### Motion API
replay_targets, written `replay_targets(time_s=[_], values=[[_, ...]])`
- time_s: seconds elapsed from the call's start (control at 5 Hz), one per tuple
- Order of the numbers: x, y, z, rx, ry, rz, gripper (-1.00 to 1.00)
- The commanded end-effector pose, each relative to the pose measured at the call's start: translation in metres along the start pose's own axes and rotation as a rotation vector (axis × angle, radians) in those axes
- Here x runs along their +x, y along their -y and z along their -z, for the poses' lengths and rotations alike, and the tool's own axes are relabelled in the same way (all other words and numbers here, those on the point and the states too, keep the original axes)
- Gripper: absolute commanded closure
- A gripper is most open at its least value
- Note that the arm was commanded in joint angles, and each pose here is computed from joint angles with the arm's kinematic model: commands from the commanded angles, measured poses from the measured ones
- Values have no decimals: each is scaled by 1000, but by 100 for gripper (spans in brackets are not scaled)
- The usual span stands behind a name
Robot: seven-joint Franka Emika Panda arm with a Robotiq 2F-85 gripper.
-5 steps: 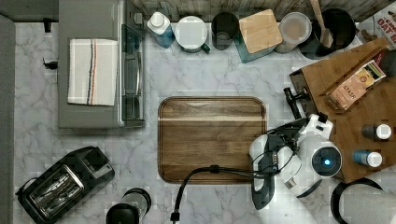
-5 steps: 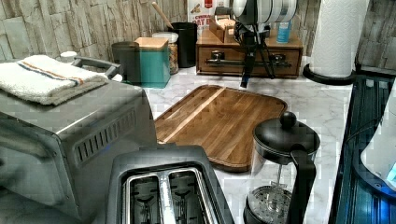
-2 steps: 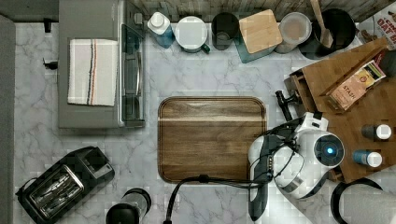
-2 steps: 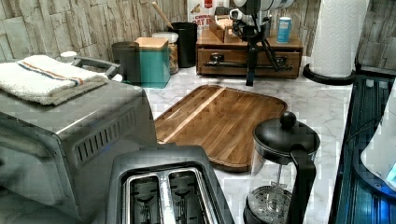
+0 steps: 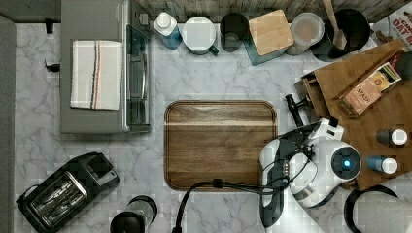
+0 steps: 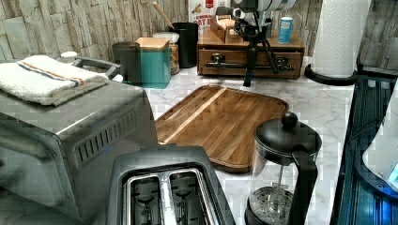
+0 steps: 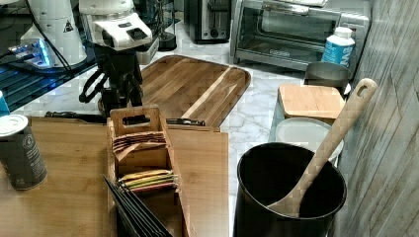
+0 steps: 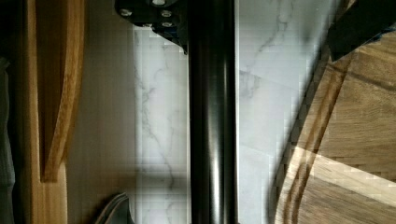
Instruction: Open the drawer.
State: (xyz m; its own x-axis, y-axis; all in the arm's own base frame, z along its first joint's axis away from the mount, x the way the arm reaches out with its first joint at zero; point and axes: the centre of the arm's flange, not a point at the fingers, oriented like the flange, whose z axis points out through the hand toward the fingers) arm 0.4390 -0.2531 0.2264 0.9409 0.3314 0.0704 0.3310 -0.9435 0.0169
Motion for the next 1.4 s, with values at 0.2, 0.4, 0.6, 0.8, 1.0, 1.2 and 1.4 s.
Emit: replay_targets(time_s=[0.2,0.4,0.6,0.8,1.0,1.2,1.4], values=[[4,146,-10,136,24,176,-100],[-4,190,-12,100,12,181,-100],[-7,223,-14,96,22,184,-100],[-7,247,-17,98,23,196,-100],[-8,257,-11,96,35,203,-100],[-7,258,-7,90,38,212,-100],[-7,258,-7,90,39,211,-100]])
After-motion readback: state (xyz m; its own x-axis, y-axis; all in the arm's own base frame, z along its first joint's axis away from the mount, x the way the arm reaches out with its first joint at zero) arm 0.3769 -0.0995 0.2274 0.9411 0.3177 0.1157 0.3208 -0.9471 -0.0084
